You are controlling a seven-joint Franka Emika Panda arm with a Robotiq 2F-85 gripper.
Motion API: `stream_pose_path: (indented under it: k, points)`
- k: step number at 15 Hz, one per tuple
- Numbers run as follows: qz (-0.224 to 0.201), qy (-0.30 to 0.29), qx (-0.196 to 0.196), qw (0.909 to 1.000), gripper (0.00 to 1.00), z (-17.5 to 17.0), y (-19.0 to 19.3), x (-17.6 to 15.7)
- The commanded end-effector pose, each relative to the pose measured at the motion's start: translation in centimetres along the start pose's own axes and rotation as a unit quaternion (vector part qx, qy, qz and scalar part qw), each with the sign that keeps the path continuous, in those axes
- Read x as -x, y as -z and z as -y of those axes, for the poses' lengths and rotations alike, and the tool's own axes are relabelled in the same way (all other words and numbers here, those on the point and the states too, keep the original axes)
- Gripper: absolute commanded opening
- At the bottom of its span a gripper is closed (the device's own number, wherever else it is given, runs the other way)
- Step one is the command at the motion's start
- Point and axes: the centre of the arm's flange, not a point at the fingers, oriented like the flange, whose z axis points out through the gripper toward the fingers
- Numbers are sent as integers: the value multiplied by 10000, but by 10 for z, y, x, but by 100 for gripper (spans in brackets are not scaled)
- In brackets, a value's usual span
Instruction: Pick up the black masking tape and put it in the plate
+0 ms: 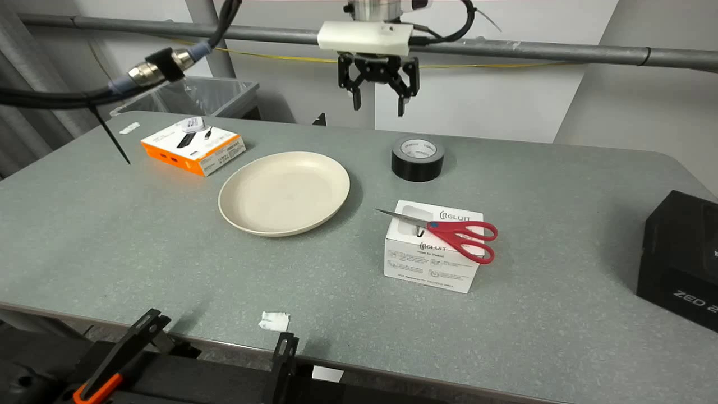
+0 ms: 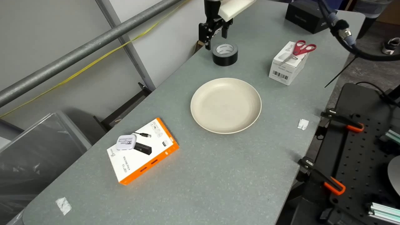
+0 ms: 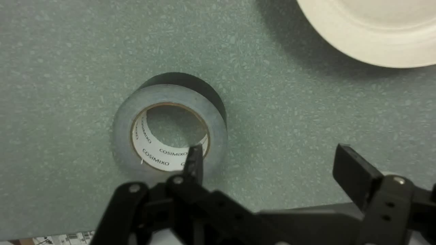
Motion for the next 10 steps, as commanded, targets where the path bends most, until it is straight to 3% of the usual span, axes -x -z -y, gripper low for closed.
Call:
stream_pose_path:
  k: [1, 10]
  points:
    - [11, -267, 127, 9996, 100, -2, -46, -46]
    - [119, -647, 98, 9978, 100, -18, -84, -66]
